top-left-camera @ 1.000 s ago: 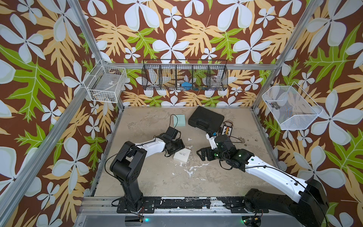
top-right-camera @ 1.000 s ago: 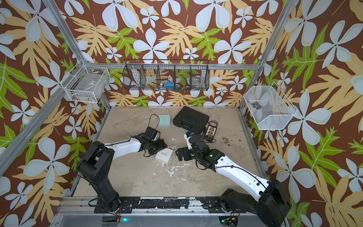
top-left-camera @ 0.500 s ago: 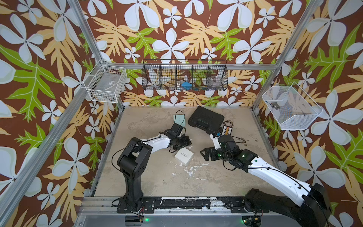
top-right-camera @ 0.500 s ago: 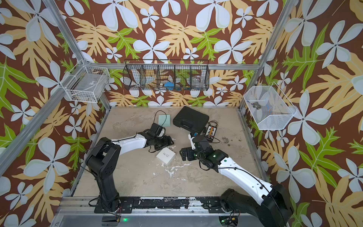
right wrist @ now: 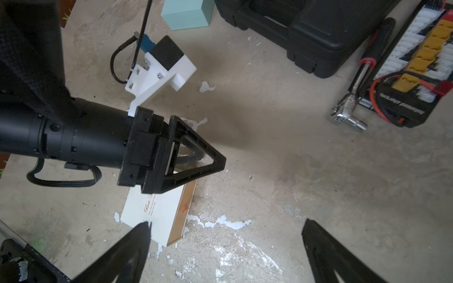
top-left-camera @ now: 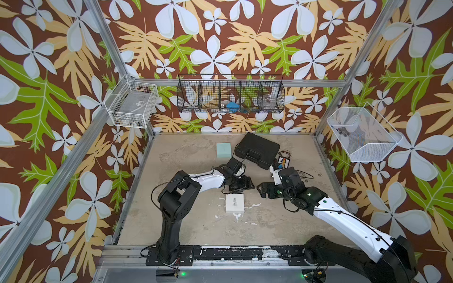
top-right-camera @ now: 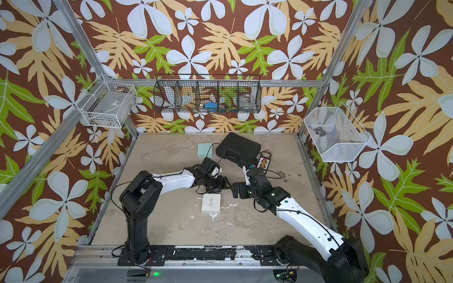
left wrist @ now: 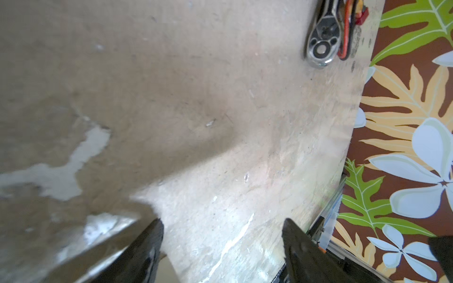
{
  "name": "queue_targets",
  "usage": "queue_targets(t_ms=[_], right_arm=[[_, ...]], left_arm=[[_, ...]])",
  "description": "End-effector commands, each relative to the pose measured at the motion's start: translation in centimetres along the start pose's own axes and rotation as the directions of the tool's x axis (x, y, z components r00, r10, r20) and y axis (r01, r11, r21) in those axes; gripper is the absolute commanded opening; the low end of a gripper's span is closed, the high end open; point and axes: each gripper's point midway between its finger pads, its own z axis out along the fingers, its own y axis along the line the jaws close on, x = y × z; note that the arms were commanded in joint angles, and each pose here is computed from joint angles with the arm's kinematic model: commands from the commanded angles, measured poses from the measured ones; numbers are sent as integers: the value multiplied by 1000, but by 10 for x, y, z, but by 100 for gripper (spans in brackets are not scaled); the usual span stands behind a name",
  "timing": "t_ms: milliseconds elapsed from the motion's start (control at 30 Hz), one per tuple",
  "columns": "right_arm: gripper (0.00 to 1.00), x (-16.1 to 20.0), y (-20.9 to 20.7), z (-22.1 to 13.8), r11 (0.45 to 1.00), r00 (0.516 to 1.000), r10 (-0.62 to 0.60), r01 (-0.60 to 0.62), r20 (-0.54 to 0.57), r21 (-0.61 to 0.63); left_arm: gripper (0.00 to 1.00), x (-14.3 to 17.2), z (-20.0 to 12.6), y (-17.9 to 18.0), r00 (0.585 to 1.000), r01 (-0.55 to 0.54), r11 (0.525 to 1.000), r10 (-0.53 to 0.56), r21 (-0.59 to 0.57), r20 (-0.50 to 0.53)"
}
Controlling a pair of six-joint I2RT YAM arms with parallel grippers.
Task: Take out the earrings from the drawer-style jewelry box
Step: Move the jewelry box to the center of the board.
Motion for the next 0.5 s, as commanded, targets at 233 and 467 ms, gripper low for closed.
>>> queue_targets(t_ms=[233, 467], right_arm=[[100, 1, -9, 7, 999, 999, 31, -31, -20, 30], [99, -1, 4, 21, 1000, 998, 0, -2, -62, -28]], left_arm=[[78, -3, -54, -38, 984, 99, 995, -102, 31, 149], [81, 88, -87, 4, 940, 326, 945, -324, 3, 104]])
